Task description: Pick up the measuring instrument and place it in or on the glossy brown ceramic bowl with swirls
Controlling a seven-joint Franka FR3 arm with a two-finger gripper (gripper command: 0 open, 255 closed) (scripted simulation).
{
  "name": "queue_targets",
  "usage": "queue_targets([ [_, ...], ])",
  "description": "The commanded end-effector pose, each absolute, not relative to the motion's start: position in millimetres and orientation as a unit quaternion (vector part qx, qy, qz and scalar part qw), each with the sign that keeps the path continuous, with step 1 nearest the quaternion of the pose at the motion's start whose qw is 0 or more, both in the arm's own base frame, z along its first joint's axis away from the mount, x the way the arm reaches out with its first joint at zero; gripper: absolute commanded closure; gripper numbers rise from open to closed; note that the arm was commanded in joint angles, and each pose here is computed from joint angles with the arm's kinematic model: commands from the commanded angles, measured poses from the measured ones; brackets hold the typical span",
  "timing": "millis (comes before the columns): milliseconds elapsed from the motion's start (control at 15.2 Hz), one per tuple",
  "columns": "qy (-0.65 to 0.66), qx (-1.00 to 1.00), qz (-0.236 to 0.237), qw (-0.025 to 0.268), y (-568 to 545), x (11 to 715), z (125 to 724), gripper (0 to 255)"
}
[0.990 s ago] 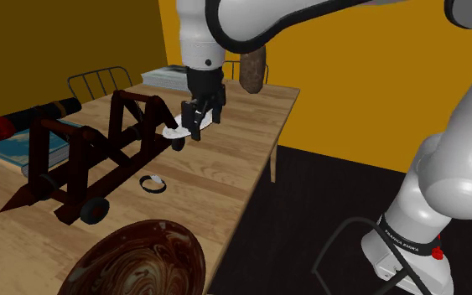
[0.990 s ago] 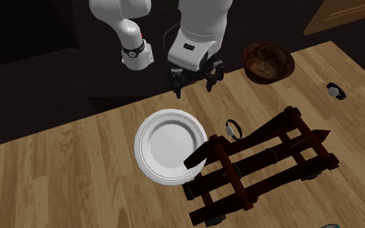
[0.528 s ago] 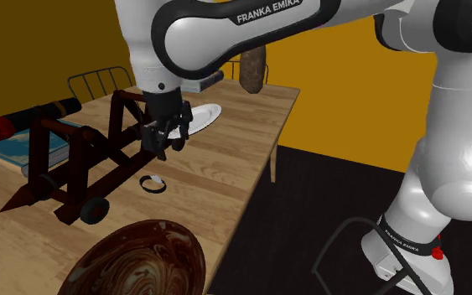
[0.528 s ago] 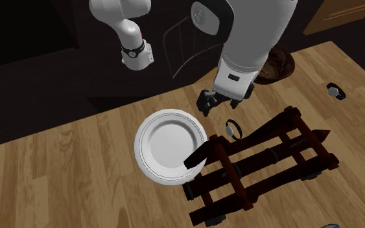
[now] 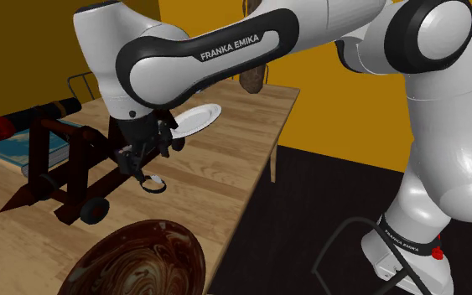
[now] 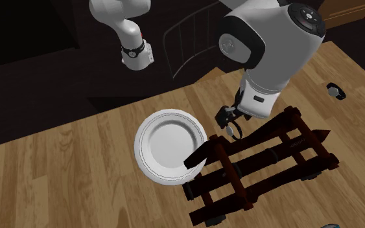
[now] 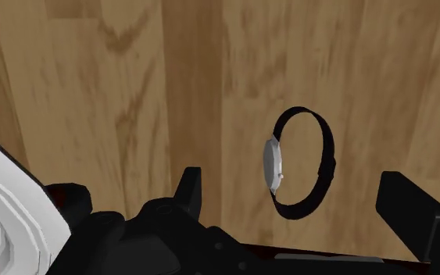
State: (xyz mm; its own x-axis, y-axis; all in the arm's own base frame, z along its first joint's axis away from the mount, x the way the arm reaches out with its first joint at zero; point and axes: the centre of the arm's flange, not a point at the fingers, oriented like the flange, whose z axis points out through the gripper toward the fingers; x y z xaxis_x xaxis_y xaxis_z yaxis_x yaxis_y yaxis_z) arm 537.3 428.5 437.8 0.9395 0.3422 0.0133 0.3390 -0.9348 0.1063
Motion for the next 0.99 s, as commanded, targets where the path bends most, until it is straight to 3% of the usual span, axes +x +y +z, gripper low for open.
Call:
queue_targets([
  [0,0.173,0.983,0.016,0.051,427.6,538.2,428.0,0],
  [660,0.173,0.983,0.016,0.051,426.3,538.9,414.6,0],
  [726,0.173,0.983,0.016,0.051,426.3,538.9,414.6,255],
  [924,0.173,0.983,0.016,0.051,426.3,538.9,414.6,255],
])
